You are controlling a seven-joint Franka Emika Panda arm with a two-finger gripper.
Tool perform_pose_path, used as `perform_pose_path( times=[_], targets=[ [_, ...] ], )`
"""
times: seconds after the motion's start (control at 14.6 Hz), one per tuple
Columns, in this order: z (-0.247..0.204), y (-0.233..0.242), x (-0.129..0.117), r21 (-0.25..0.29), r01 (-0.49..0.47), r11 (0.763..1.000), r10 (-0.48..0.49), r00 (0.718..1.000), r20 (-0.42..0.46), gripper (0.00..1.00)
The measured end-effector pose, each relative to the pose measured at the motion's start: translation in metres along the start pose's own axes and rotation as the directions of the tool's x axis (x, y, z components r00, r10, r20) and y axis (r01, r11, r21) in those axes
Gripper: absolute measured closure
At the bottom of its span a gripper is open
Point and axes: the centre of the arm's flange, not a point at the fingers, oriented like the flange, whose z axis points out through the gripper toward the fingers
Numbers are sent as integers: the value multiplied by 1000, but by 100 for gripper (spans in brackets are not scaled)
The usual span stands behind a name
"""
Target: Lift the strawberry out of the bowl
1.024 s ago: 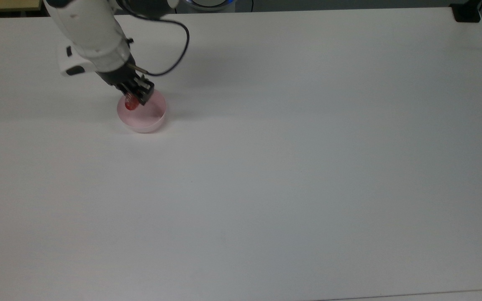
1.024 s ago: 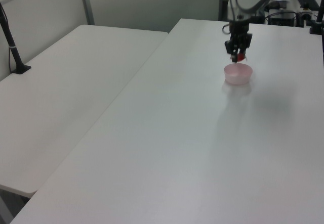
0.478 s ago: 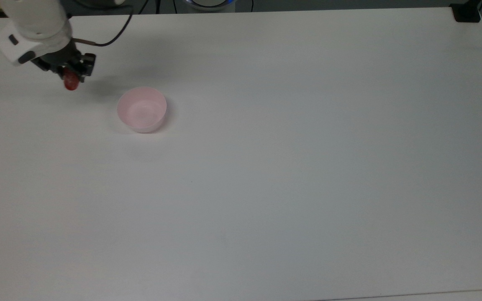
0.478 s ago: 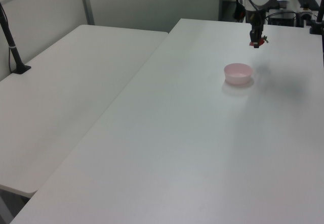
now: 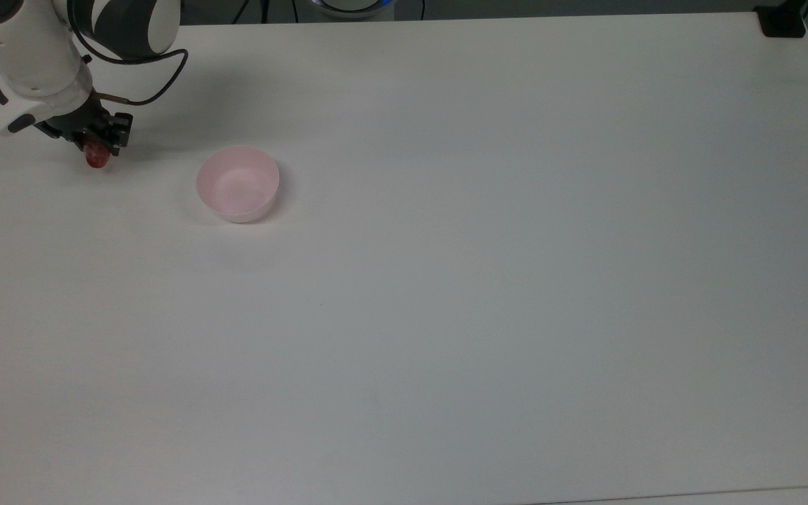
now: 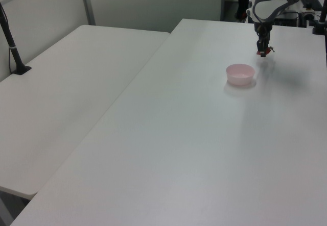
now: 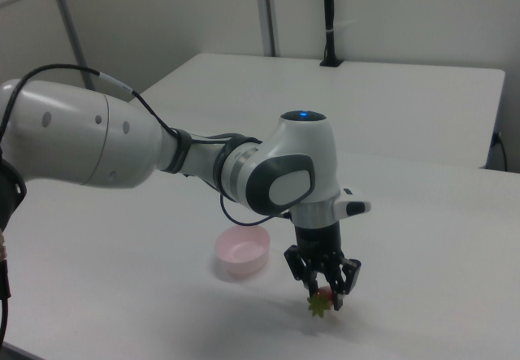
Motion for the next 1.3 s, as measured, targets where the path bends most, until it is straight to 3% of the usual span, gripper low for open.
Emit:
perform_pose_path(
  times=[0.2,0.41,0.61,0.82,1.09,1.3],
  targets=[
    [-5,1,2,-4,-10,1000,10,1000,-9,33],
    [-26,1,4,-13,-62,998,62,997,-45,0],
    [-67,-15,4,-8,-114,993,113,991,-67,0],
    [-141,-67,2,5,-112,994,112,992,-63,0],
    [-253,-151,-22,138,-152,979,169,978,-119,0],
    [-303,-201,-51,177,-173,969,197,972,-131,0]
  ],
)
